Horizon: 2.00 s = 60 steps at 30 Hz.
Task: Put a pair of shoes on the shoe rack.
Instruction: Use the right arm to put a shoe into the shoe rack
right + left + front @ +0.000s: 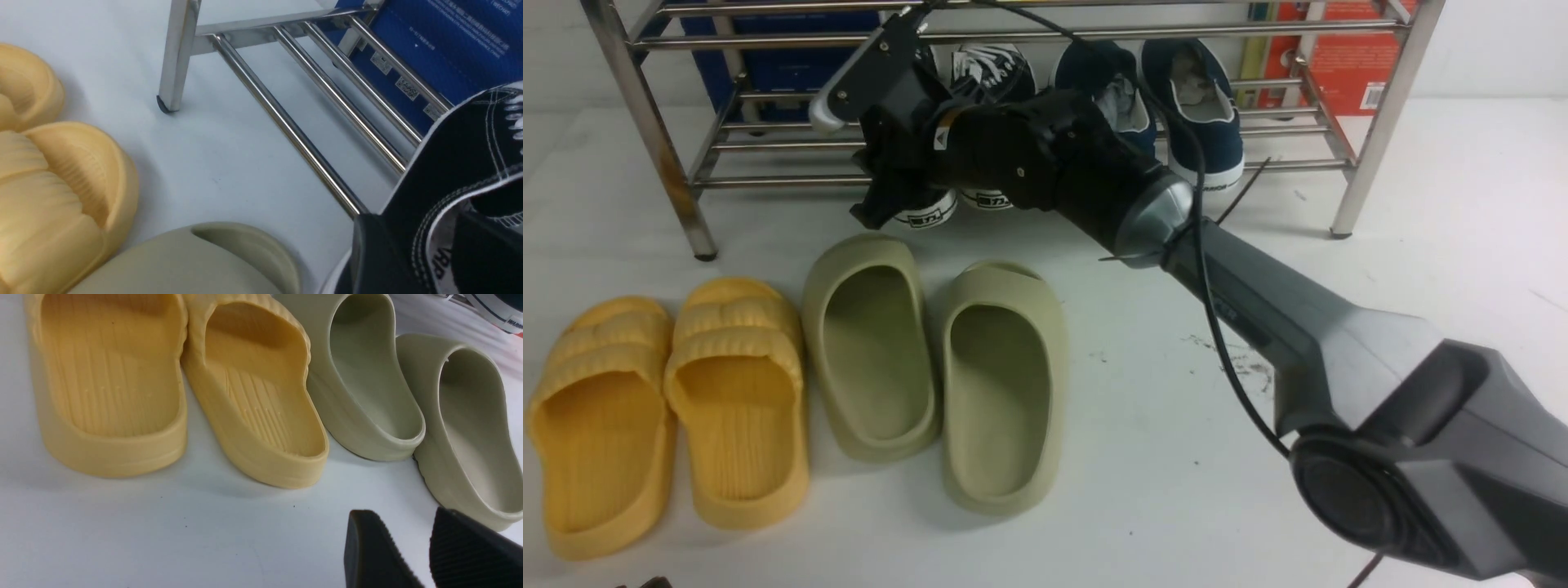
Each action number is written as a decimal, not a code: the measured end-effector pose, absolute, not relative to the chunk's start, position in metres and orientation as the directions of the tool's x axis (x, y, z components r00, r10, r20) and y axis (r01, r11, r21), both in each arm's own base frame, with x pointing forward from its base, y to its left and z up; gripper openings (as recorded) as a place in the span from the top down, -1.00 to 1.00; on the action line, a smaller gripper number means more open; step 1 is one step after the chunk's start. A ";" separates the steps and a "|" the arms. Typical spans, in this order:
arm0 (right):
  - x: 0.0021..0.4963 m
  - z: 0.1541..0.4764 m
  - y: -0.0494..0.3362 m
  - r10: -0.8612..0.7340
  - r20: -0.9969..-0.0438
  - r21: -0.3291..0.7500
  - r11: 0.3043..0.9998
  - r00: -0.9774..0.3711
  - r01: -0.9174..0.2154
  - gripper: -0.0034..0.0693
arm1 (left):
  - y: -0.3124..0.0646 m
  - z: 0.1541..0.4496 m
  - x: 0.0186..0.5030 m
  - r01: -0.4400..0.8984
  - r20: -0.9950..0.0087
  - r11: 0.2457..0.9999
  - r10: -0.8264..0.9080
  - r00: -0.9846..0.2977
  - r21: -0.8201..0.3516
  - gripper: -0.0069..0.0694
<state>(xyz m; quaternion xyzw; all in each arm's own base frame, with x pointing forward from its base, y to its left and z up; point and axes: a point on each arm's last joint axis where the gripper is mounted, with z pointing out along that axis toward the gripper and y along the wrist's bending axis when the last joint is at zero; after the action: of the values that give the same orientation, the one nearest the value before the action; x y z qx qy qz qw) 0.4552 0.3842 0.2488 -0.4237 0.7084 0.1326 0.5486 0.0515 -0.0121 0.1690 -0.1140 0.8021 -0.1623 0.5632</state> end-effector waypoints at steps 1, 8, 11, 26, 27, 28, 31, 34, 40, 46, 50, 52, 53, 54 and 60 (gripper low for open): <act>0.456 0.249 0.383 -0.464 -0.885 -0.280 0.603 -0.044 -0.747 0.06 | -0.012 0.169 0.052 0.000 -0.867 0.921 -0.366 -0.340 -0.389 0.19; 0.453 0.256 0.382 -0.471 -0.881 -0.285 0.599 -0.041 -0.748 0.01 | -0.012 0.169 0.052 0.000 -0.867 0.921 -0.366 -0.340 -0.389 0.19; 0.448 0.264 0.381 -0.484 -0.874 -0.282 0.587 -0.050 -0.759 0.01 | -0.012 0.169 0.052 0.000 -0.867 0.921 -0.366 -0.340 -0.389 0.19; 0.384 0.314 0.369 -0.451 -0.684 0.147 0.684 -0.573 -0.714 0.42 | -0.012 0.169 0.052 0.000 -0.867 0.921 -0.366 -0.340 -0.389 0.19; 0.386 0.309 0.370 -0.440 -0.672 0.159 0.700 -0.596 -0.696 0.47 | -0.012 0.169 0.052 0.000 -0.867 0.921 -0.366 -0.340 -0.389 0.19; 0.387 0.306 0.370 -0.434 -0.667 0.164 0.707 -0.606 -0.688 0.50 | -0.012 0.169 0.052 0.000 -0.867 0.921 -0.366 -0.340 -0.389 0.19; 0.397 0.280 0.374 -0.418 -0.640 0.175 0.738 -0.644 -0.652 0.74 | -0.012 0.169 0.052 0.000 -0.867 0.921 -0.366 -0.340 -0.389 0.19; 0.408 0.254 0.381 -0.396 -0.652 0.178 0.749 -0.647 -0.638 0.88 | -0.012 0.169 0.052 0.000 -0.867 0.921 -0.366 -0.340 -0.389 0.19; 0.425 0.241 0.380 -0.332 -0.711 0.157 0.785 -0.620 -0.600 0.88 | -0.012 0.169 0.052 0.000 -0.867 0.921 -0.366 -0.340 -0.389 0.19; 0.434 0.244 0.381 -0.272 -0.776 0.149 0.797 -0.569 -0.585 0.87 | -0.012 0.169 0.052 0.000 -0.867 0.921 -0.366 -0.340 -0.389 0.19; 0.436 0.248 0.383 -0.243 -0.811 0.148 0.795 -0.532 -0.589 0.86 | -0.012 0.169 0.052 0.000 -0.867 0.921 -0.366 -0.340 -0.389 0.19; 0.439 0.248 0.385 -0.222 -0.833 0.149 0.792 -0.507 -0.592 0.87 | -0.012 0.169 0.052 0.000 -0.867 0.921 -0.366 -0.340 -0.389 0.19; 0.439 0.248 0.385 -0.221 -0.834 0.149 0.792 -0.505 -0.592 0.86 | -0.012 0.169 0.052 0.000 -0.867 0.921 -0.366 -0.340 -0.389 0.19; 0.439 0.248 0.385 -0.220 -0.835 0.149 0.792 -0.505 -0.592 0.86 | -0.012 0.169 0.052 0.000 -0.867 0.921 -0.366 -0.340 -0.389 0.19; 0.427 0.247 0.385 -0.244 -0.752 0.226 0.778 -0.612 -0.587 0.84 | -0.012 0.169 0.052 0.000 -0.867 0.921 -0.366 -0.340 -0.389 0.19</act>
<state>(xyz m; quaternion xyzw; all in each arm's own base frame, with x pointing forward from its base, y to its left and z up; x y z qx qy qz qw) 0.4274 0.3854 0.2466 -0.2393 0.8674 0.2322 0.3695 0.0515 -0.0121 0.1690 -0.1140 0.8021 -0.1623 0.5632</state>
